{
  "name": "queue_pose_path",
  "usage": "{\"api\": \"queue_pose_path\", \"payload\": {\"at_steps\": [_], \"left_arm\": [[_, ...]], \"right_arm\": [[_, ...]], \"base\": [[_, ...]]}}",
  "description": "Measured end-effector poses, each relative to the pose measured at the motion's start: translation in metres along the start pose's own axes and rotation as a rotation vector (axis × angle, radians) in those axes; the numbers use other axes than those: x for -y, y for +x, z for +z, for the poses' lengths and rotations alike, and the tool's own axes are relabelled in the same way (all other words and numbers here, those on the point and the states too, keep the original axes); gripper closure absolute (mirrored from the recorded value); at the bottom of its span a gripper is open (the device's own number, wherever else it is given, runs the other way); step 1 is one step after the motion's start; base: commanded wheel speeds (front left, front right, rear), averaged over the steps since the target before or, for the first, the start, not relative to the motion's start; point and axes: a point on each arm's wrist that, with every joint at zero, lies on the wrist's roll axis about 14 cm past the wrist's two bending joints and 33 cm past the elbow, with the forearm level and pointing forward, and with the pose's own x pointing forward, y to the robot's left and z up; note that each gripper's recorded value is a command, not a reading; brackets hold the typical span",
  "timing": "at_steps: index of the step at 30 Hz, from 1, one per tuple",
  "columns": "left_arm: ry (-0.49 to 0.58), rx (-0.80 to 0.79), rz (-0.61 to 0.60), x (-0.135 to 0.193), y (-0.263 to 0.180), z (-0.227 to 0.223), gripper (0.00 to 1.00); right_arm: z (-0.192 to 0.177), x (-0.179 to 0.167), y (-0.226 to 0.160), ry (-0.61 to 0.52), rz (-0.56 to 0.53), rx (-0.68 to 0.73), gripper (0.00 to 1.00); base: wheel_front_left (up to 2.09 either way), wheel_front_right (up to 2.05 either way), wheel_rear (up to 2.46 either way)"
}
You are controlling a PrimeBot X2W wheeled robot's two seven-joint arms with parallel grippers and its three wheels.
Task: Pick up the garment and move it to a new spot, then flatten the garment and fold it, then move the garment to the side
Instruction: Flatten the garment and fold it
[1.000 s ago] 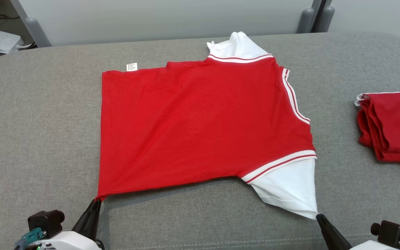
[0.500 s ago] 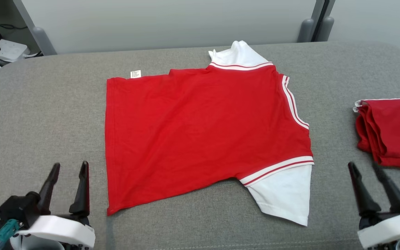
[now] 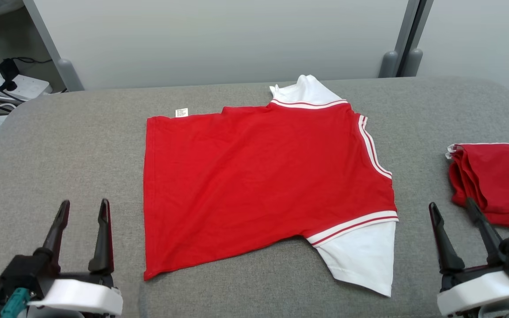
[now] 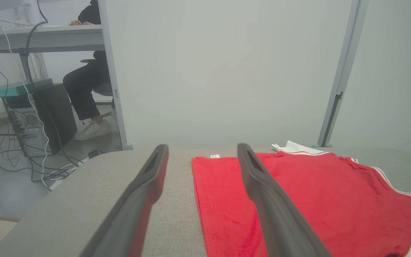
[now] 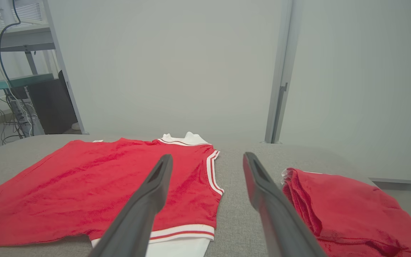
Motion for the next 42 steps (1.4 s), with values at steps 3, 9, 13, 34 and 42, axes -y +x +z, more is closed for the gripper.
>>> {"api": "queue_pose_path", "payload": {"at_steps": [3,9,13,34,42], "left_arm": [[0.003,-0.038,0.020,-0.004,-0.010,-0.013,0.00],[0.024,-0.066,0.035,-0.009,-0.022,-0.023,0.00],[0.031,-0.079,0.027,-0.010,-0.029,-0.028,0.00],[0.012,-0.115,0.010,-0.011,-0.037,-0.042,0.00],[-0.003,-0.131,0.006,-0.007,-0.038,-0.048,0.00]], "right_arm": [[-0.012,-0.003,-0.007,0.014,-0.007,-0.030,0.00],[-0.038,-0.011,-0.024,0.059,-0.023,-0.101,0.00],[-0.050,-0.012,-0.033,0.075,-0.035,-0.137,0.00],[-0.032,-0.023,-0.041,0.092,-0.045,-0.072,0.00],[-0.030,-0.022,-0.042,0.091,-0.049,-0.066,0.00]], "base": [[0.00,0.00,0.00],[0.00,0.00,0.00],[0.00,0.00,0.00],[0.00,0.00,0.00],[0.00,0.00,0.00]]}}
